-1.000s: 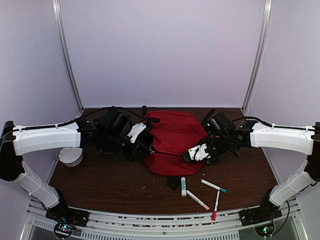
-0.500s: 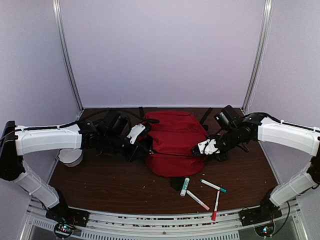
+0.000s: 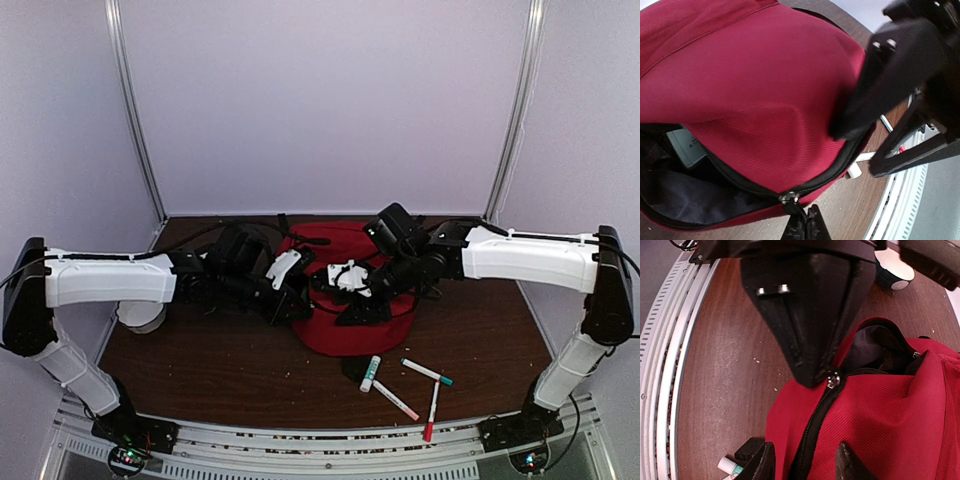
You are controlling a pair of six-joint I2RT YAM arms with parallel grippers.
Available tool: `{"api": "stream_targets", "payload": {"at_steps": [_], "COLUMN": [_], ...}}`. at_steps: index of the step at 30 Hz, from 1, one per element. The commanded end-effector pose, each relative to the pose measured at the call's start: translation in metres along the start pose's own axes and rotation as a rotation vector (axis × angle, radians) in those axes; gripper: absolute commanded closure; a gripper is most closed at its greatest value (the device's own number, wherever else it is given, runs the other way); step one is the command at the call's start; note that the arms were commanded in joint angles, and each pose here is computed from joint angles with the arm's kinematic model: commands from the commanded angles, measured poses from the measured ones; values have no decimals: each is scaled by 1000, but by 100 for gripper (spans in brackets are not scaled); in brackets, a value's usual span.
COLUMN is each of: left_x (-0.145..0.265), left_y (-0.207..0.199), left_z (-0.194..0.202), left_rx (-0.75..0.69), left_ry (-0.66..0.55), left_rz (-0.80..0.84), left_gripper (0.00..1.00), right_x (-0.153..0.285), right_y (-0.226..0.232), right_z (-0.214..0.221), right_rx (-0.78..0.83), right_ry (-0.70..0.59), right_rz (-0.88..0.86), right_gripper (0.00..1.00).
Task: Pack the student bag
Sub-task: Hold the largest pocket of the student bag, then zip the largest pocket of the bag in the student bag.
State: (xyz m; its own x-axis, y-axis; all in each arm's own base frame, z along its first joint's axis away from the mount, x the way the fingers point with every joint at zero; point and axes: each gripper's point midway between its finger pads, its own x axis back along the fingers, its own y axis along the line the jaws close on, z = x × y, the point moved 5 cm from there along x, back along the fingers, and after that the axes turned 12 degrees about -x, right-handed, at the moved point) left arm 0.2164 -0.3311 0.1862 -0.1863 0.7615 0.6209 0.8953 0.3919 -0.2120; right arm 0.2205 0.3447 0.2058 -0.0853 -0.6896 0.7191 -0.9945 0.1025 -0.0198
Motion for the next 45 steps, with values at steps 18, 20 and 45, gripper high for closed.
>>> {"api": "stream_targets", "payload": {"at_steps": [18,20,45], "left_x": [6,5,22], "left_y": [-3,-2,99], "left_z": [-1,2,26], "left_rx": [-14,-12,106], "left_ry": [-54,-27,128], "left_rz": [-14,-21,-266], "left_gripper": [100,100,100], "right_x": [-31,-23,26], "right_y": [10,12,65], "right_z": [-5,-6,88], "right_rx": [-52,-33,222], "right_ry": [36,27,272], "right_rz": [-10,5,-48], "right_gripper": [95,100,100]}}
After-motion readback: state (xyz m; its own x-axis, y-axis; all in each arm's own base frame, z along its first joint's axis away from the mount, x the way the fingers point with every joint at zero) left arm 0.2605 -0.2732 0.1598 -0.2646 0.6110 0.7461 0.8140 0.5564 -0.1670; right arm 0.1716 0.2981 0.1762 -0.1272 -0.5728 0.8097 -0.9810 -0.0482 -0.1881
